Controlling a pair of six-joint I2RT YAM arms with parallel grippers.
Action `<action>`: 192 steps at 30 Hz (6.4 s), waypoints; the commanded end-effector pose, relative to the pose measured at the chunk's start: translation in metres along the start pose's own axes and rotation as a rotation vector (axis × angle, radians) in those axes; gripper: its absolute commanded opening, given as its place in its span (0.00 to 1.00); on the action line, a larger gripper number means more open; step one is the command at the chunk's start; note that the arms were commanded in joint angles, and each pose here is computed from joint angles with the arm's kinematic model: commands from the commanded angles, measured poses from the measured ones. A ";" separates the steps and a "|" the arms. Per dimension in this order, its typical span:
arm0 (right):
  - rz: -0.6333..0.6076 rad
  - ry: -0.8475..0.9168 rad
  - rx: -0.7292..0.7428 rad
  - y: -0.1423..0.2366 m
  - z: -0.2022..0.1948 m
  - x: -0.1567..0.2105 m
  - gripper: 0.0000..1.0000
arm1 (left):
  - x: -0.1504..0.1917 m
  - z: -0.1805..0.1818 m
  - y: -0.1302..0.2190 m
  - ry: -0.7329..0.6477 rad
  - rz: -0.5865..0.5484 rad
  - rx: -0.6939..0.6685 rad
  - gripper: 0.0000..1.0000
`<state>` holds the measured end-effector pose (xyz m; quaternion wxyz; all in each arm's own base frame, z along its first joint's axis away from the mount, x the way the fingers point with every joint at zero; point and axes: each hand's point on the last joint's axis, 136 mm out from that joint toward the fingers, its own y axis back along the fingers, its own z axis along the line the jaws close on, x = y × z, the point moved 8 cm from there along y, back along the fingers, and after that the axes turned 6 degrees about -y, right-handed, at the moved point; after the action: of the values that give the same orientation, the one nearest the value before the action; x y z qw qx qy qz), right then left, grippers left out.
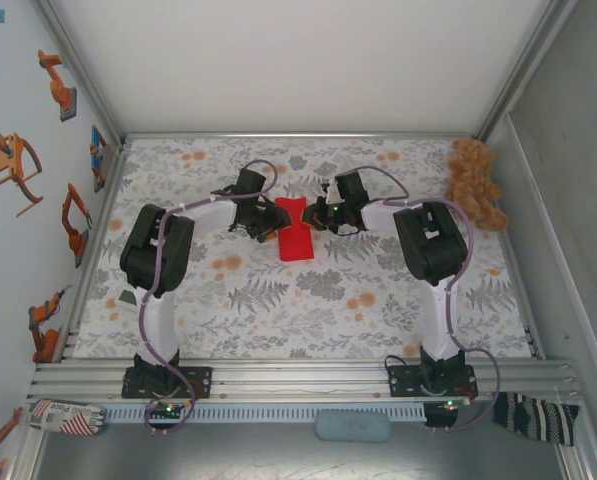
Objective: Fold a paper plane with a square sheet of paper (pick it up from the middle)
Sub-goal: First fold in half a square sheet of paper at the center of the table, then hold the square sheet of paper at the center of the table, then first fold the square sheet of paper in half at the center of the table.
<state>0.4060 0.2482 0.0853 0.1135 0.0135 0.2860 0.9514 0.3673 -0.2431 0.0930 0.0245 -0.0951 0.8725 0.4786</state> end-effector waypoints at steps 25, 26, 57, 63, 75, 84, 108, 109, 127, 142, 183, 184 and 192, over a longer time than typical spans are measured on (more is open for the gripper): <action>-0.154 0.024 0.164 0.060 -0.005 0.000 0.31 | 0.048 0.068 -0.061 0.125 0.220 -0.451 0.45; -0.151 0.024 0.164 0.059 -0.005 0.001 0.31 | 0.049 0.069 -0.063 0.123 0.226 -0.453 0.45; -0.127 0.018 0.144 0.052 -0.010 -0.001 0.28 | 0.058 0.079 -0.084 0.117 0.332 -0.490 0.49; -0.123 0.016 0.146 0.050 -0.011 0.000 0.27 | 0.059 0.080 -0.086 0.093 0.351 -0.487 0.49; -0.112 0.020 0.133 0.047 -0.009 0.000 0.27 | 0.059 0.082 -0.087 0.098 0.359 -0.504 0.50; -0.070 0.043 0.092 0.037 0.000 0.005 0.26 | 0.059 0.082 -0.089 0.102 0.365 -0.509 0.51; 0.058 0.046 0.086 -0.001 -0.003 0.014 0.05 | 0.060 0.083 -0.089 0.100 0.373 -0.512 0.51; 0.060 0.043 0.095 -0.002 -0.006 0.014 0.05 | 0.060 0.083 -0.089 0.100 0.372 -0.511 0.51; 0.077 -0.040 0.415 -0.004 -0.058 0.045 0.02 | 0.001 0.002 -0.005 -0.022 0.158 -0.232 0.61; 0.045 -0.169 0.463 0.015 -0.063 0.079 0.01 | 0.000 -0.041 0.051 -0.045 -0.014 0.175 0.47; 0.103 -0.201 0.612 0.009 -0.100 0.090 0.00 | 0.036 -0.004 -0.022 -0.089 0.206 -0.107 0.01; 0.105 -0.198 0.618 0.009 -0.101 0.090 0.00 | 0.036 -0.001 -0.021 -0.087 0.207 -0.108 0.01; 0.118 -0.166 0.663 0.012 -0.108 0.091 0.00 | 0.037 0.015 0.005 -0.068 0.226 -0.035 0.04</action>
<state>0.3522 0.2406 0.0733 0.1142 0.0422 0.4163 0.9010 0.3382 -0.2537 0.0816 0.0117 0.0096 0.8753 0.4834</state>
